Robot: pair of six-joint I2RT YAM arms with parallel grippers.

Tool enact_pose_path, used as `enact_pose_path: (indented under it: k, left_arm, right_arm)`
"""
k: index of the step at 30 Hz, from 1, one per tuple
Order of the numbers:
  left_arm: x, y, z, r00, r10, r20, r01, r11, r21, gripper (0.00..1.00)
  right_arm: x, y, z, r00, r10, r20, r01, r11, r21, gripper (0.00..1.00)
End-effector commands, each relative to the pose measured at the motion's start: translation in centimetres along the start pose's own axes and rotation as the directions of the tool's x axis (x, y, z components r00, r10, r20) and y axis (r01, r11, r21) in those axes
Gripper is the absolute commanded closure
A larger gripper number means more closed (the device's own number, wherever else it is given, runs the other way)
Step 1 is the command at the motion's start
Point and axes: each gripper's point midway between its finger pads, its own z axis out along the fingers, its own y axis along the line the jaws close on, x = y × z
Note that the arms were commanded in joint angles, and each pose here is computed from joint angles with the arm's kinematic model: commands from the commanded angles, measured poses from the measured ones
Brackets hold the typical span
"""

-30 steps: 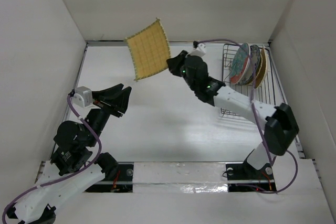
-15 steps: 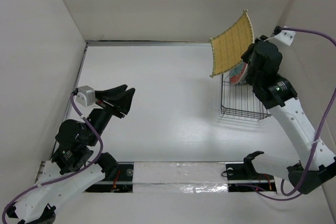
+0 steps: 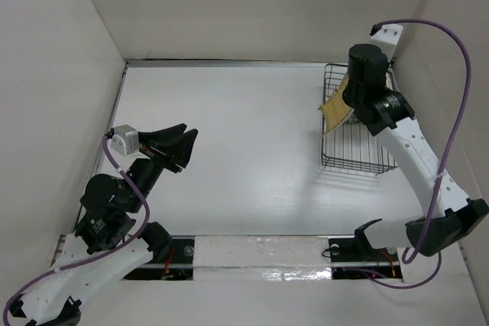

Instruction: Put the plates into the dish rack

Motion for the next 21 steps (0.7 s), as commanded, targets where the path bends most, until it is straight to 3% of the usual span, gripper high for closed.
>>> enact_pose_path:
  k: [1,3,11,18,21]
  left_arm:
    - [-1.9,-0.8,0.0,0.998,-0.022,0.059,0.02,0.999,0.032,0.63]
    - [-1.8,-0.9,0.0,0.998,-0.022,0.056,0.021,0.999,0.034,0.63]
    - [-1.6,-0.9,0.2,0.999,-0.022,0.047,0.02,0.999,0.037,0.63]
    - [-1.8,-1.1,0.0,0.998,-0.026,0.056,0.024,0.999,0.046,0.63]
    - [-1.7,-1.0,0.1,0.998,-0.026,0.055,0.023,0.999,0.042,0.63]
  right_arm:
    - [-5.7,-1.6,0.1,0.988,0.067,0.14,-0.075,0.996,0.056,1.0]
    - [-5.8,-1.5,1.0,0.99,0.012,0.141,-0.023,0.997,0.077,1.0]
    - [-10.3,-1.5,1.5,0.971,0.049,0.234,-0.063,0.996,0.055,1.0]
    - [-13.0,-0.9,2.3,0.925,-0.038,0.379,0.034,0.999,0.019,1.0]
    - [-11.9,0.2,3.5,0.914,-0.128,0.385,0.121,0.992,0.043,1.0]
